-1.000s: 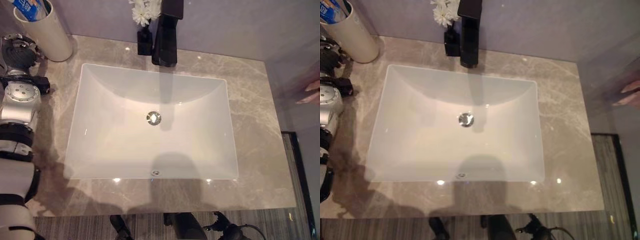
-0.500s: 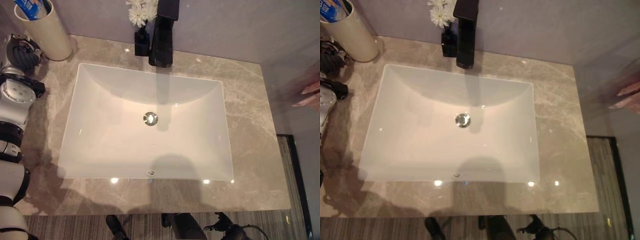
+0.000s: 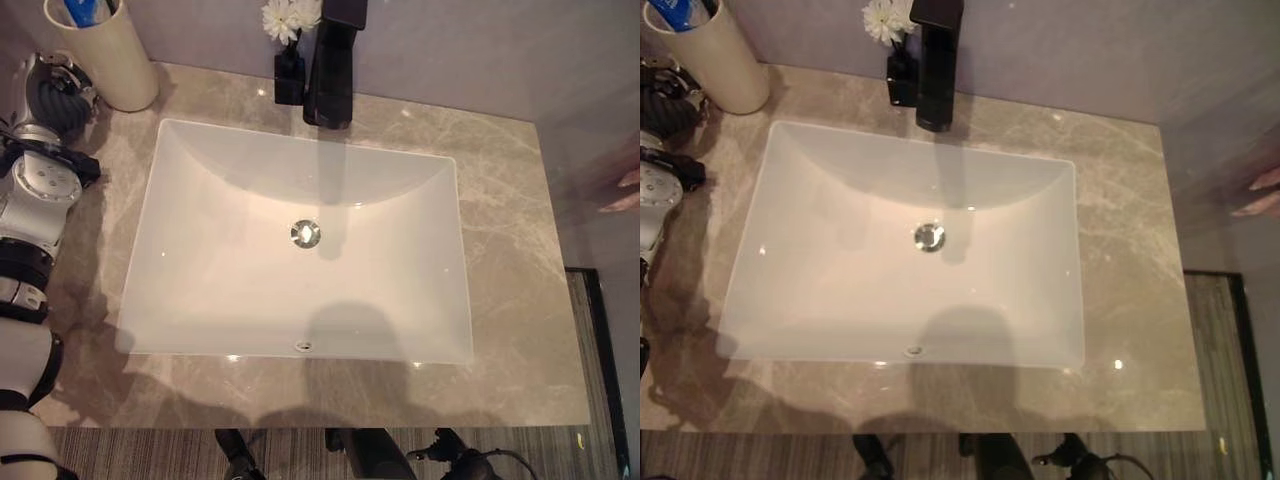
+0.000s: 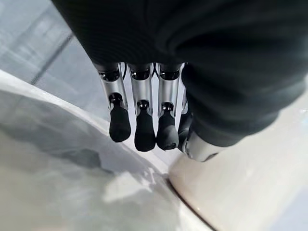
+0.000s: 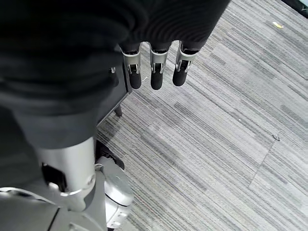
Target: Put brush and paste in cup on sink, flatten towel.
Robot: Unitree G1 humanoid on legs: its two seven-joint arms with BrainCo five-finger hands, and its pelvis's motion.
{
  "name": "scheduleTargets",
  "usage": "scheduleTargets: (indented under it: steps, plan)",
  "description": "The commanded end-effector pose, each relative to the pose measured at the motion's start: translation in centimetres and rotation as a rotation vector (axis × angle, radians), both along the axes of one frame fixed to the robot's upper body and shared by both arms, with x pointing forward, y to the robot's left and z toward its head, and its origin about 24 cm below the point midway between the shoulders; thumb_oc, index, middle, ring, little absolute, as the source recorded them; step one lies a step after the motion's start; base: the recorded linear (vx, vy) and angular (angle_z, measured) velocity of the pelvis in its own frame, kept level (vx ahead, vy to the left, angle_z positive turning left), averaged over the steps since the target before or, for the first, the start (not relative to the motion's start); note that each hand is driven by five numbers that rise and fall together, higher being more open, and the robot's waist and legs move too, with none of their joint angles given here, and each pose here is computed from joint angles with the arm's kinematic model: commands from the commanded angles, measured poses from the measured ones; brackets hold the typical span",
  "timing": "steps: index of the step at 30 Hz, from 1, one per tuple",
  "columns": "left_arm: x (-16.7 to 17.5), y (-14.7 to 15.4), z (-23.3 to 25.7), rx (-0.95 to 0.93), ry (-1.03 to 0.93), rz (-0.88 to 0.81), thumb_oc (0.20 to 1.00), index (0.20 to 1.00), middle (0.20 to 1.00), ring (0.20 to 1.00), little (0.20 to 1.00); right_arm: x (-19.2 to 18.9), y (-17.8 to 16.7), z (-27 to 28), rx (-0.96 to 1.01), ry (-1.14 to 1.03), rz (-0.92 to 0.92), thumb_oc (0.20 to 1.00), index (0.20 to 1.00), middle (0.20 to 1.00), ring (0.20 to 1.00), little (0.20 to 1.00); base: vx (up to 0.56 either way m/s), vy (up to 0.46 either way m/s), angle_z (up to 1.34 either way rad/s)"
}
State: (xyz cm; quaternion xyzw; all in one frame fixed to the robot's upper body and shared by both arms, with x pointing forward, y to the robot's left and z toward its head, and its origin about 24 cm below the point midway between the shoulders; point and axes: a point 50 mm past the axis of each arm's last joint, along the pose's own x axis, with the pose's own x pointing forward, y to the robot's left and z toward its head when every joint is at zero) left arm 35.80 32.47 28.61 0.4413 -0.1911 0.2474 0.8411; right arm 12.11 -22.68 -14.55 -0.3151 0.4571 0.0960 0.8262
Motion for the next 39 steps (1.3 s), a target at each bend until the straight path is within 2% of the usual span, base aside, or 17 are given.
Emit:
scheduleTargets:
  steps: [1, 20, 31, 39]
  plan:
    - [0.1, -1.4, 0.9, 0.017, -0.078, -0.06, 0.2, 0.2, 0.2, 0.2, 0.2, 0.8, -2.2, 0.9, -0.051, -0.045, -0.029, 1.0, 1.0, 1.0, 1.0, 1.0, 0.0, 0.0, 0.0]
    - [0.5, -3.7, -0.1, -0.088, -0.14, -0.172, 0.2, 0.2, 0.2, 0.2, 0.2, 0.3, -2.1, 0.6, -0.067, -0.025, -0.037, 1.0, 1.0, 1.0, 1.0, 1.0, 0.0, 0.0, 0.0]
    - [-1.1, 0.1, -1.8, -0.139, -0.127, -0.053, 0.2, 0.2, 0.2, 0.2, 0.2, 0.3, -2.1, 0.5, -0.07, -0.023, -0.044, 1.0, 1.0, 1.0, 1.0, 1.0, 0.01, 0.006, -0.02]
    - [-1.7, 2.4, -2.4, -0.28, -0.181, 0.054, 0.2, 0.2, 0.2, 0.2, 0.2, 0.0, -2.1, 0.3, -0.081, -0.012, -0.063, 1.0, 1.0, 1.0, 1.0, 1.0, 0.01, -0.003, -0.02]
